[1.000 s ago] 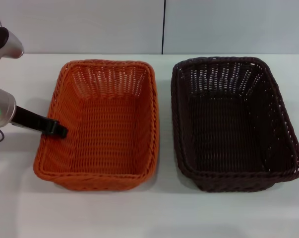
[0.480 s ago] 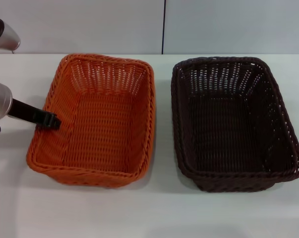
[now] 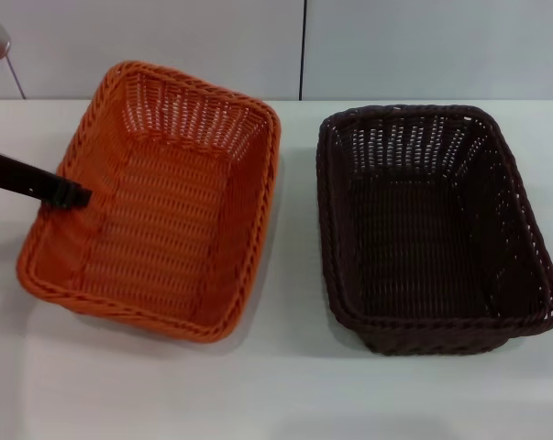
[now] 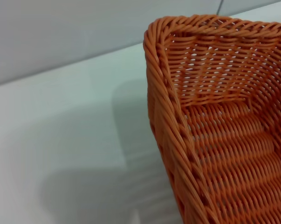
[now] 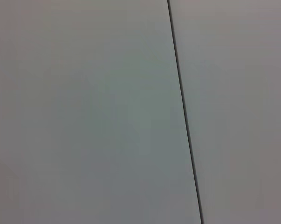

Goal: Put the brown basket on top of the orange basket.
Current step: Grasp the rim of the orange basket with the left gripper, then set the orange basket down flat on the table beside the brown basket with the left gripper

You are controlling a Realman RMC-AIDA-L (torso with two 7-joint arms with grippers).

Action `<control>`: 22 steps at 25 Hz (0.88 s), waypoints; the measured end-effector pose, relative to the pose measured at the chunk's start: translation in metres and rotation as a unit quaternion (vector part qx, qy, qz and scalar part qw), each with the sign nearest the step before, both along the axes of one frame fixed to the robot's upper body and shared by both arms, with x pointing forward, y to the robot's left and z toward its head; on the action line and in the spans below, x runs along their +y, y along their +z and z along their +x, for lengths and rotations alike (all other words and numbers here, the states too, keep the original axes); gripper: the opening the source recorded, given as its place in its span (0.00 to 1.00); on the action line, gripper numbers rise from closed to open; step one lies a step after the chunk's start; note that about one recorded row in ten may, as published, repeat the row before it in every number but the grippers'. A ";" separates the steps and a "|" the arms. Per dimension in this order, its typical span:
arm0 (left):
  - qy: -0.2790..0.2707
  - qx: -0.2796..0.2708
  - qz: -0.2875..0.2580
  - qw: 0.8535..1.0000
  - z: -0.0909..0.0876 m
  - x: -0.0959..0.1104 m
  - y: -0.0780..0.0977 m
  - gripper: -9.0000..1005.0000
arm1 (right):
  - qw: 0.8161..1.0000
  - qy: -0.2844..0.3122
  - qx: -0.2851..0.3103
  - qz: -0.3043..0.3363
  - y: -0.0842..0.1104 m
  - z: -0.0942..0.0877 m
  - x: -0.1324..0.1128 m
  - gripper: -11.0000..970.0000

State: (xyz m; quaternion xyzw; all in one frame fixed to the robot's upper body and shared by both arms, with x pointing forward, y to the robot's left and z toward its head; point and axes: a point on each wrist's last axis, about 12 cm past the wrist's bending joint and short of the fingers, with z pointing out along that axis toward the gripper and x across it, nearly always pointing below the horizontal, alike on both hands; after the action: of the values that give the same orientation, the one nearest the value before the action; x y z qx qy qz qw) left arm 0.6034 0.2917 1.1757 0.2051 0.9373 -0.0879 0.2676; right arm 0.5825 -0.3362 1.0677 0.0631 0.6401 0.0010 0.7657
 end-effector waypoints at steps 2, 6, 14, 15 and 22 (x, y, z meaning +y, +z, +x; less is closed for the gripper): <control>-0.034 -0.013 0.021 0.999 0.000 0.005 0.009 0.18 | 1.000 0.000 0.000 0.000 0.000 0.000 0.000 0.74; -0.079 -0.045 0.056 0.994 0.001 0.009 0.023 0.17 | 1.000 -0.009 -0.001 0.005 0.000 -0.002 -0.003 0.74; -0.209 -0.075 0.129 0.967 -0.004 0.014 0.042 0.17 | 1.000 -0.015 -0.001 0.007 -0.002 -0.004 -0.006 0.74; -0.231 -0.071 0.132 0.961 -0.004 0.011 0.042 0.17 | 1.000 -0.016 0.000 0.008 -0.002 -0.004 -0.007 0.74; -0.371 -0.060 0.113 0.920 -0.006 -0.044 0.028 0.17 | 1.000 -0.023 0.001 0.013 -0.004 -0.007 -0.009 0.74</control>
State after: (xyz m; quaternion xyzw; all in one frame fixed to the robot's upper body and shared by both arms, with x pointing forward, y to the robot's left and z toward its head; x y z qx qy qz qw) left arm 0.5973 0.2474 1.2033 0.5722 0.7797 -0.0615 0.2466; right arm 0.5756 -0.3450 1.0639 0.0876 0.6395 -0.0084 0.7637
